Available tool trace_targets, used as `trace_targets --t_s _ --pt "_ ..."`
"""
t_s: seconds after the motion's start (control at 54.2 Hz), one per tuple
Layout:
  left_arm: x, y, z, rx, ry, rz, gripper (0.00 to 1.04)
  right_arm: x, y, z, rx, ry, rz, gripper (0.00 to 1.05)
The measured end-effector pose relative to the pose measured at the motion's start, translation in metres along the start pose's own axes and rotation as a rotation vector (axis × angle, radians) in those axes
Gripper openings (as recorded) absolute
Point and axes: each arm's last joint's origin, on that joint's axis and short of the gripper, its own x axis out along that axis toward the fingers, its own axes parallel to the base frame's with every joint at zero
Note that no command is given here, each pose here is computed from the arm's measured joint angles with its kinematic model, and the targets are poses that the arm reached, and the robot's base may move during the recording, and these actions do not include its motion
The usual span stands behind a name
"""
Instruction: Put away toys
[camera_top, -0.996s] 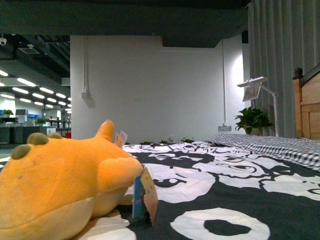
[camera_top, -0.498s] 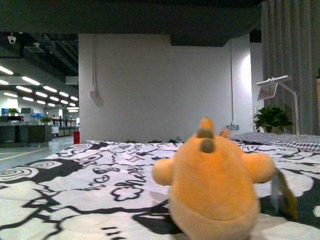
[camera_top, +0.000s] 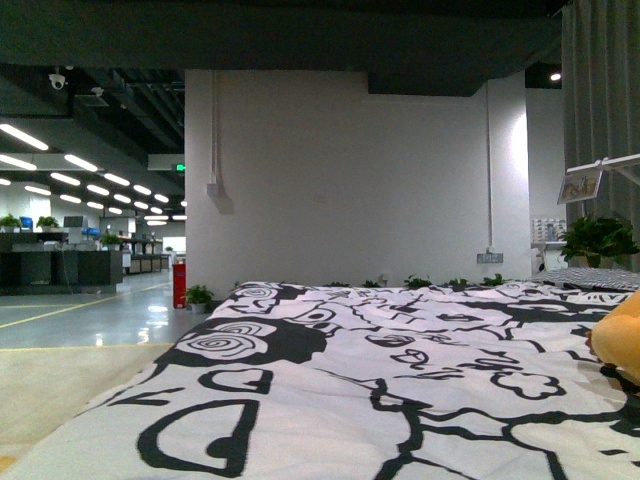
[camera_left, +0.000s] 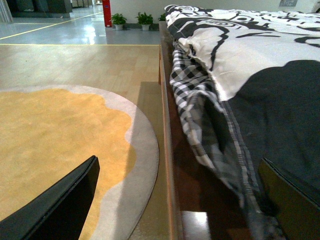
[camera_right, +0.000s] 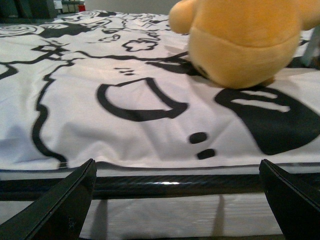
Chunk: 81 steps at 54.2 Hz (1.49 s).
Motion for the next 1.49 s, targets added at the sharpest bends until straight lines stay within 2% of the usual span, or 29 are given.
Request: trace_targets --t_s 0.664,0.775,0.849,1.218,1.494 --pt "0.0 0.0 0.0 0.0 0.0 -0.002 0.99 0.0 0.0 0.0 0.0 0.0 -0.003 0.98" --pt "0.0 0.0 0.0 0.0 0.0 -0.002 0.99 0.004 -0.002 -0.004 0.076 0.057 -0.166 0.98" --pt "0.0 0.0 0.0 0.0 0.0 -0.002 0.99 0.009 -0.003 -0.002 0.101 0.064 -0.194 0.98" --pt "0.0 0.0 0.0 0.0 0.0 -0.002 0.99 0.048 -0.014 0.046 0.13 -0.035 -0.168 0.98" --pt "0.0 0.0 0.0 0.0 0.0 -0.002 0.99 0.089 -0.016 0.083 0.052 -0.135 -0.162 0.98"
